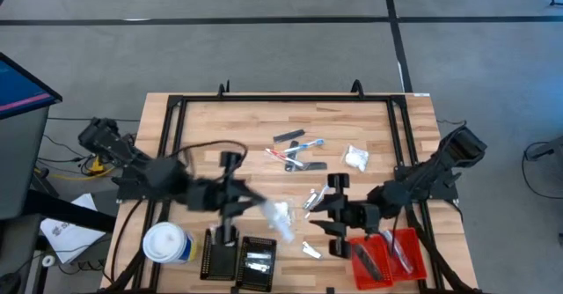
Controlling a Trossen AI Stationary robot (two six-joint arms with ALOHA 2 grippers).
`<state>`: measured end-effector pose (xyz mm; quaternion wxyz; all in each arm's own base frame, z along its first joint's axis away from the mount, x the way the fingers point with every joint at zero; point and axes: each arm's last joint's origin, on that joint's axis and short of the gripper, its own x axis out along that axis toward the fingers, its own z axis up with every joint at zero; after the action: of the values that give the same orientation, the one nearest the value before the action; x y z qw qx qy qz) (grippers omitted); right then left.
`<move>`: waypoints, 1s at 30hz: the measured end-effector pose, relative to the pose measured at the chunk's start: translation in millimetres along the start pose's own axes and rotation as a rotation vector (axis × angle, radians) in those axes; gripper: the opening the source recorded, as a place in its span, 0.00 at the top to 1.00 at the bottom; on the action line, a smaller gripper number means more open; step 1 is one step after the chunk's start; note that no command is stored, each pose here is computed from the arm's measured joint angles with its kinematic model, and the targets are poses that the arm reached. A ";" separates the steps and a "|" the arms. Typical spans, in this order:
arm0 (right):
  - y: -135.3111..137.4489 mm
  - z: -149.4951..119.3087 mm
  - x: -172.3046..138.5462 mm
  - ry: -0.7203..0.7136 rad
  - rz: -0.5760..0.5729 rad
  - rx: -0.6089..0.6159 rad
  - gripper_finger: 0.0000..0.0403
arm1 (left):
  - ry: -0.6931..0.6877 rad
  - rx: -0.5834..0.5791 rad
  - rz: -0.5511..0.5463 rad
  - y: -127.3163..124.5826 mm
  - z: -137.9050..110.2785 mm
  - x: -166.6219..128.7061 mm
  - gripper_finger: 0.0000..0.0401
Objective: Pick & Place Travel size toiletries
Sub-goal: Put the cotton pack into the left black bin
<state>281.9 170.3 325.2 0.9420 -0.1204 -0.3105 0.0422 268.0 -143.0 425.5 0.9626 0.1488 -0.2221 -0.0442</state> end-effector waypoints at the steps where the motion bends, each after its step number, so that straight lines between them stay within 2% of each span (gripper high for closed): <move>1: -0.8 -1.9 0.7 0.018 -0.005 -0.008 0.76 | 0.003 -0.010 0.003 3.5 -4.9 3.0 1.00; 6: -5.7 -5.3 3.5 0.037 -0.021 -0.022 0.57 | 0.015 -0.046 -0.007 10.5 -24.2 13.9 1.00; 10: -6.2 -5.3 3.5 0.043 -0.035 -0.021 0.41 | 0.020 -0.046 -0.005 10.7 -27.7 15.6 1.00; 13: -6.2 -5.4 3.5 0.045 -0.038 -0.021 0.33 | 0.029 -0.046 -0.013 7.5 -30.7 16.7 1.00; 18: -9.1 -6.9 4.3 0.048 -0.049 -0.011 0.29 | 0.027 -0.053 -0.028 2.8 -28.6 15.4 1.00; 30: -13.2 -9.0 5.1 0.074 -0.101 -0.011 0.29 | 0.045 -0.085 -0.079 -8.9 -26.5 12.3 1.00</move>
<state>291.4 156.4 324.5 0.9531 -0.1114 -0.2813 -0.0115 290.5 -146.2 405.2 0.9703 0.1175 -0.1924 -0.0883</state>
